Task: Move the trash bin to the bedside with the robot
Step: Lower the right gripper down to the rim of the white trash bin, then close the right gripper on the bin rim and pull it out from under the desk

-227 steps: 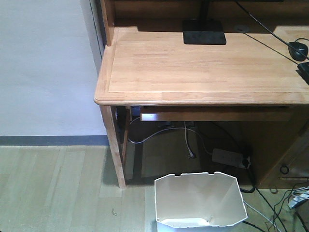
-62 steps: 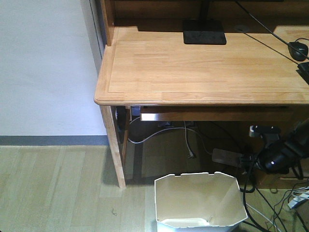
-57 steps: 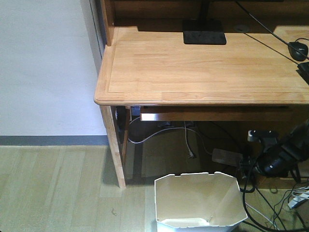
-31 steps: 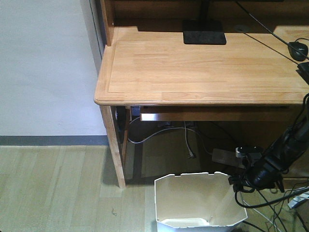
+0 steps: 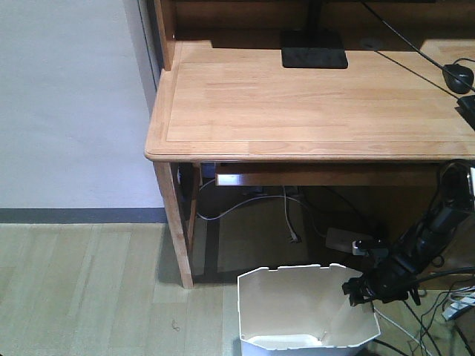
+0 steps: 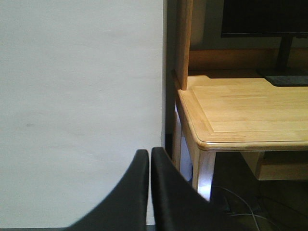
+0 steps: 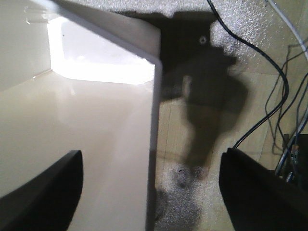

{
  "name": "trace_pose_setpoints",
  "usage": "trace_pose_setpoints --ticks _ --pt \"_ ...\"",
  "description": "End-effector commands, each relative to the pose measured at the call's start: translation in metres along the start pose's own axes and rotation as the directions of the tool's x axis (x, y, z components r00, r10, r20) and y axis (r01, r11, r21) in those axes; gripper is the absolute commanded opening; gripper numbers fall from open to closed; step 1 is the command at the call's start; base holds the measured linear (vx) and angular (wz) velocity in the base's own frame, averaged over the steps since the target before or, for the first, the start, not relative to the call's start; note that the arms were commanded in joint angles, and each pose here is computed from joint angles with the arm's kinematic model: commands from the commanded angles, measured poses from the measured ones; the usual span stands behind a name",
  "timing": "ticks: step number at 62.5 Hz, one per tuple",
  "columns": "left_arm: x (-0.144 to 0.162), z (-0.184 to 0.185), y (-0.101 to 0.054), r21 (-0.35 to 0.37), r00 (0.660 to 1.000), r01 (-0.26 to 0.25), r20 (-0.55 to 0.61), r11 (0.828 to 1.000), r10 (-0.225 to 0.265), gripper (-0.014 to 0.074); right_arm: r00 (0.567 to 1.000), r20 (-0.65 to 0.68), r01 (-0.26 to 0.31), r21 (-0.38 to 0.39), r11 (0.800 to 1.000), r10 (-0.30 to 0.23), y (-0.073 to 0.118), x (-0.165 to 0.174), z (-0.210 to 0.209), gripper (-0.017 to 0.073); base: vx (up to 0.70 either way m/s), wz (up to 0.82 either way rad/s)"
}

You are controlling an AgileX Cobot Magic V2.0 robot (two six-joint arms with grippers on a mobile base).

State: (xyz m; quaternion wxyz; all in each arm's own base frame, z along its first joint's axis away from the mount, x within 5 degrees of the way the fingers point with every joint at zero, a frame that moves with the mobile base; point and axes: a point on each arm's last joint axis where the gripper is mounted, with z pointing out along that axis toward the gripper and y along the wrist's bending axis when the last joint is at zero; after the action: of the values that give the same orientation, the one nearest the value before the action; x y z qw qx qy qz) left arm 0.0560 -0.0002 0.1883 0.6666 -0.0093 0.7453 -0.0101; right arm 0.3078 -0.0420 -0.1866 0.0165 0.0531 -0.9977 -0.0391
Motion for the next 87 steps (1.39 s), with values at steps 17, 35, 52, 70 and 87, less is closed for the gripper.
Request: trace_pose_setpoints --ticks 17,35,52,70,87 --pt "-0.002 0.0 0.0 0.006 0.997 0.015 0.074 1.0 -0.015 -0.0006 0.999 -0.013 0.029 -0.095 0.995 -0.031 0.002 -0.017 0.011 0.0302 0.0 0.0" --pt "-0.002 0.0 0.0 0.006 0.997 0.015 0.074 1.0 -0.015 -0.0006 1.0 0.019 0.0 -0.121 0.993 0.002 0.002 -0.03 -0.001 -0.001 0.0 0.0" --pt "-0.002 0.0 0.0 0.006 0.997 0.015 0.074 1.0 -0.015 -0.0006 0.996 0.091 0.039 -0.202 0.979 -0.02 0.008 -0.052 -0.034 -0.0008 0.0 0.0" --pt "-0.002 0.0 0.0 0.006 0.997 0.015 0.074 1.0 -0.015 -0.0006 0.979 0.2 0.091 -0.237 0.967 -0.043 0.018 -0.048 -0.079 -0.0006 0.0 0.0" --pt "-0.002 0.0 0.0 0.006 0.997 0.015 0.074 1.0 -0.015 -0.0006 0.961 0.272 0.135 -0.328 0.935 -0.043 0.039 -0.025 -0.127 -0.0006 0.0 0.0"
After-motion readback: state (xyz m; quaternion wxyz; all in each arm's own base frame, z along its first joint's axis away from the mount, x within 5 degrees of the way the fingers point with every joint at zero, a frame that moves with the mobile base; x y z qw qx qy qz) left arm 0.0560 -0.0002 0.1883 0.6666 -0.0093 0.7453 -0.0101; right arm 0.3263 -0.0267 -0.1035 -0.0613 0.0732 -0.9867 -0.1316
